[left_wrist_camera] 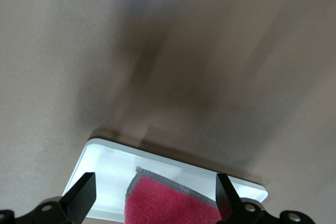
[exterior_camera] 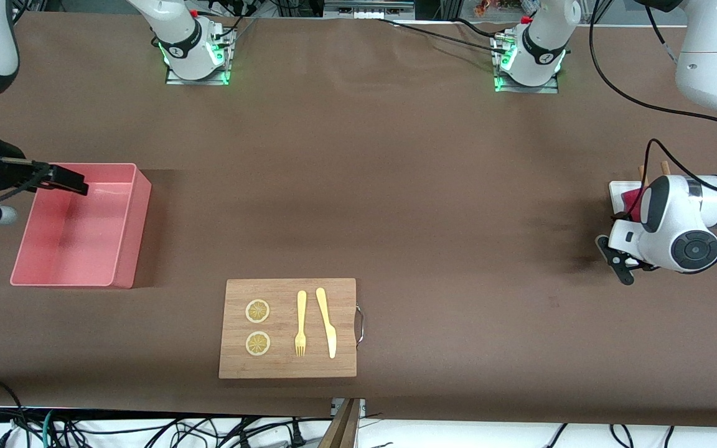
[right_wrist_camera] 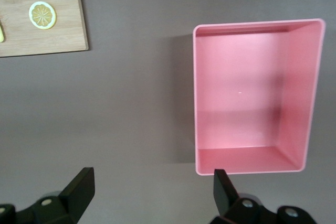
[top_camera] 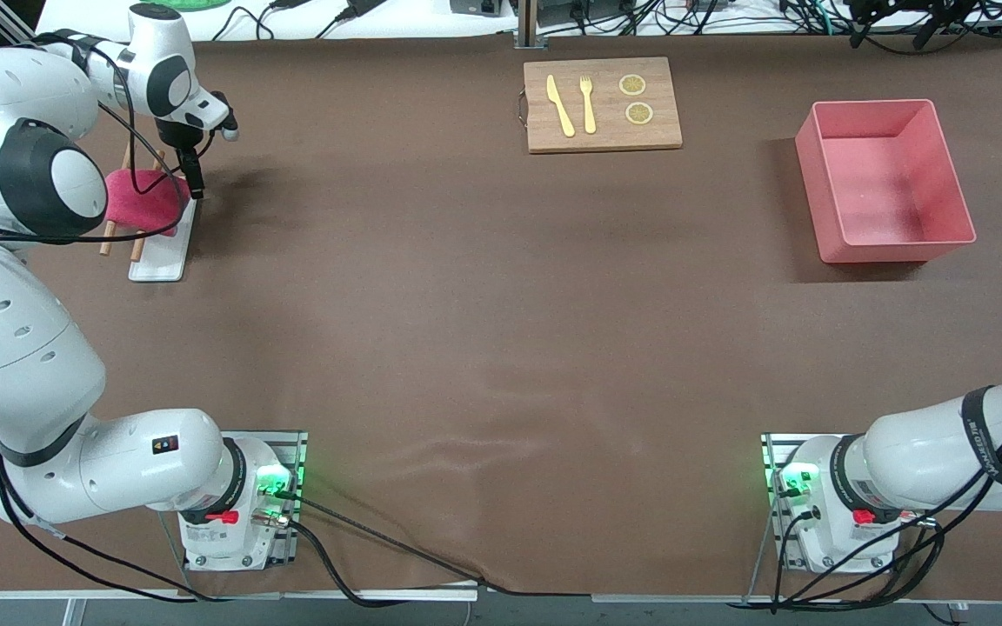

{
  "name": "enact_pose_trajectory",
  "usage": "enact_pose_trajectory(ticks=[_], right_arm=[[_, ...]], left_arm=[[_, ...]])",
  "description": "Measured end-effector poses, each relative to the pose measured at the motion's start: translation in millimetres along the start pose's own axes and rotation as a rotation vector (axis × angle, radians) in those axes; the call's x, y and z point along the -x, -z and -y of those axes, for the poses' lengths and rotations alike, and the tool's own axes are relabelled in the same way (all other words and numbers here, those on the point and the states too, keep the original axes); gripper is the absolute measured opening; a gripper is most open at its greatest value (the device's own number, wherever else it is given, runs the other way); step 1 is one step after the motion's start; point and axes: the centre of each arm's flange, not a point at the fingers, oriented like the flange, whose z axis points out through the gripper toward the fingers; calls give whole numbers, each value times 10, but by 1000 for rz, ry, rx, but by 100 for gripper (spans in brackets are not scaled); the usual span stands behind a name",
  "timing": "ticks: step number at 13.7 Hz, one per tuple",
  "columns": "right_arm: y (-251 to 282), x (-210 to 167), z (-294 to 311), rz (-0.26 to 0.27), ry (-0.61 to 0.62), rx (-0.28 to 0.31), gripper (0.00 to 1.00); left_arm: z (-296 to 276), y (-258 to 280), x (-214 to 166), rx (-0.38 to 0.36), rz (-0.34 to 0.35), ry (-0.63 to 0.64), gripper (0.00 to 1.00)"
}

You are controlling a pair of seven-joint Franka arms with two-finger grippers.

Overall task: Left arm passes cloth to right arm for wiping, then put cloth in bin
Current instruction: 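Carry the cloth toward the table middle while the right gripper approaches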

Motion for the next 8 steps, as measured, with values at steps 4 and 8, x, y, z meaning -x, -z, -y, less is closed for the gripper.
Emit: enact_pose_trajectory(ticks=[4, 8], right_arm=[[-192, -104, 93, 21, -36, -19, 100], [-363, -184, 183, 51, -130, -83, 100]], left_arm=[[7, -113, 1, 16, 3, -32, 88], [6, -116, 2, 18, 3, -62, 43]])
